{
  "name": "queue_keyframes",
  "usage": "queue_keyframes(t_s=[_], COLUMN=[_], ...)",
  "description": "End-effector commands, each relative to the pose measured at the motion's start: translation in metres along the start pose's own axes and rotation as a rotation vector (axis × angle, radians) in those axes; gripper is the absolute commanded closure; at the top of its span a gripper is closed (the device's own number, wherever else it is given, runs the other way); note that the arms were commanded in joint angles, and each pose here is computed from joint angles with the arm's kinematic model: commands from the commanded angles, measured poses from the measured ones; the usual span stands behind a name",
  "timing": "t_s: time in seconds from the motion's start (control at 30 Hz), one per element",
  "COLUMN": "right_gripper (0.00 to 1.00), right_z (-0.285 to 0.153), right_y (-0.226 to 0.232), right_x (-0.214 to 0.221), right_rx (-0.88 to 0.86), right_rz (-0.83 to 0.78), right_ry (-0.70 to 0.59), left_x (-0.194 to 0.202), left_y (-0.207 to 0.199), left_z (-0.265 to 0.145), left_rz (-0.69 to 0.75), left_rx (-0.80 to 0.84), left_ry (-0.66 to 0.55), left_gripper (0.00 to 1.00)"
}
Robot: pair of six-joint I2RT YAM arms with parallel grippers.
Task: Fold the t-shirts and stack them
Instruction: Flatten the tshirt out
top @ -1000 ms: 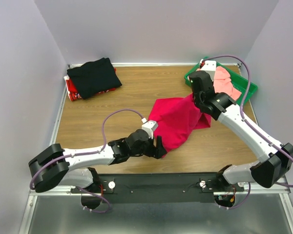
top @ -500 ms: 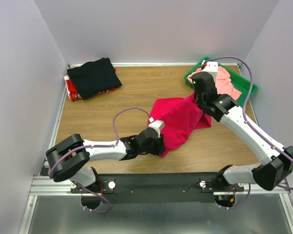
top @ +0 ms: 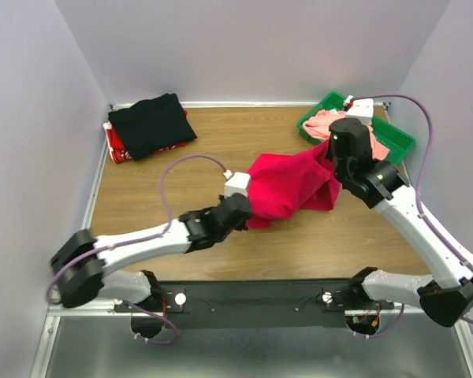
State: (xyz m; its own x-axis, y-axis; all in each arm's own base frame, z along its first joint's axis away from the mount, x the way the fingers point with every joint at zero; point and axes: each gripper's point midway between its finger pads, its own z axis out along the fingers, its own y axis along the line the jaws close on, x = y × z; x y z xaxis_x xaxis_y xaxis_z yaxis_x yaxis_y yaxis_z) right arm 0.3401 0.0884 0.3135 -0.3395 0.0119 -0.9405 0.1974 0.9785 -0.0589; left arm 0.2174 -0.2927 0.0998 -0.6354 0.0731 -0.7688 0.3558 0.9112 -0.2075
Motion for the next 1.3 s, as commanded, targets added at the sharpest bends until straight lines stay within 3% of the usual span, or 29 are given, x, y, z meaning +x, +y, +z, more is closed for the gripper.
queue_keyframes(t_s=[0.0,0.1,0.27,0.47,0.57,0.77,0.83,0.93,0.97,1.0,1.03,1.07,1.1,1.17,1.27], right_gripper=[0.99,0.99,0.99,0.99,0.99,0.99,0.99,0.99,0.91,0.81,0.66,0.29,0.17,0.04,0.02], right_z=[-0.027,-0.051,-0.094,-0.110,-0.098,-0.022,0.001,0.040,0.058,0.068,0.077,0.082,0.093,0.095,0.089], right_y=[-0.026,-0.052,-0.090,-0.096,-0.084,-0.031,-0.013,0.020,0.027,0.034,0.035,0.040,0.047,0.055,0.062], right_x=[-0.041,-0.061,-0.091,-0.106,-0.103,-0.057,-0.040,-0.004,0.012,0.022,0.030,0.035,0.052,0.071,0.090], right_rx=[0.014,0.049,0.056,0.019,0.009,0.075,0.072,0.052,0.063,0.058,0.067,0.063,0.054,0.013,-0.050], right_rz=[0.073,0.127,0.226,0.263,0.244,0.113,0.075,0.032,0.004,-0.001,-0.009,-0.014,-0.041,-0.055,-0.045], right_ry=[-0.120,-0.195,-0.310,-0.352,-0.326,-0.184,-0.136,-0.039,0.005,0.033,0.054,0.069,0.111,0.157,0.203], left_x=[-0.085,-0.123,-0.149,-0.160,-0.164,-0.166,-0.172,-0.174,-0.178,-0.166,-0.162,-0.163,-0.141,-0.129,-0.110], left_y=[0.044,0.058,0.094,0.110,0.108,0.120,0.152,0.159,0.158,0.168,0.187,0.190,0.204,0.219,0.237], left_z=[-0.071,-0.125,-0.199,-0.234,-0.227,-0.172,-0.149,-0.105,-0.095,-0.067,-0.054,-0.042,-0.013,0.004,0.017], left_rz=[-0.085,-0.185,-0.325,-0.353,-0.324,-0.191,-0.166,-0.150,-0.151,-0.137,-0.149,-0.148,-0.140,-0.141,-0.153], left_rx=[-0.153,-0.108,-0.062,-0.057,-0.084,-0.242,-0.318,-0.246,-0.233,-0.271,-0.321,-0.317,-0.365,-0.436,-0.502], left_ry=[-0.266,-0.430,-0.621,-0.691,-0.697,-0.699,-0.694,-0.649,-0.648,-0.573,-0.536,-0.503,-0.394,-0.322,-0.266], left_gripper=[1.00,1.00,1.00,1.00,1.00,1.00,1.00,1.00,1.00,0.99,0.73,0.58,0.42,0.17,0.10])
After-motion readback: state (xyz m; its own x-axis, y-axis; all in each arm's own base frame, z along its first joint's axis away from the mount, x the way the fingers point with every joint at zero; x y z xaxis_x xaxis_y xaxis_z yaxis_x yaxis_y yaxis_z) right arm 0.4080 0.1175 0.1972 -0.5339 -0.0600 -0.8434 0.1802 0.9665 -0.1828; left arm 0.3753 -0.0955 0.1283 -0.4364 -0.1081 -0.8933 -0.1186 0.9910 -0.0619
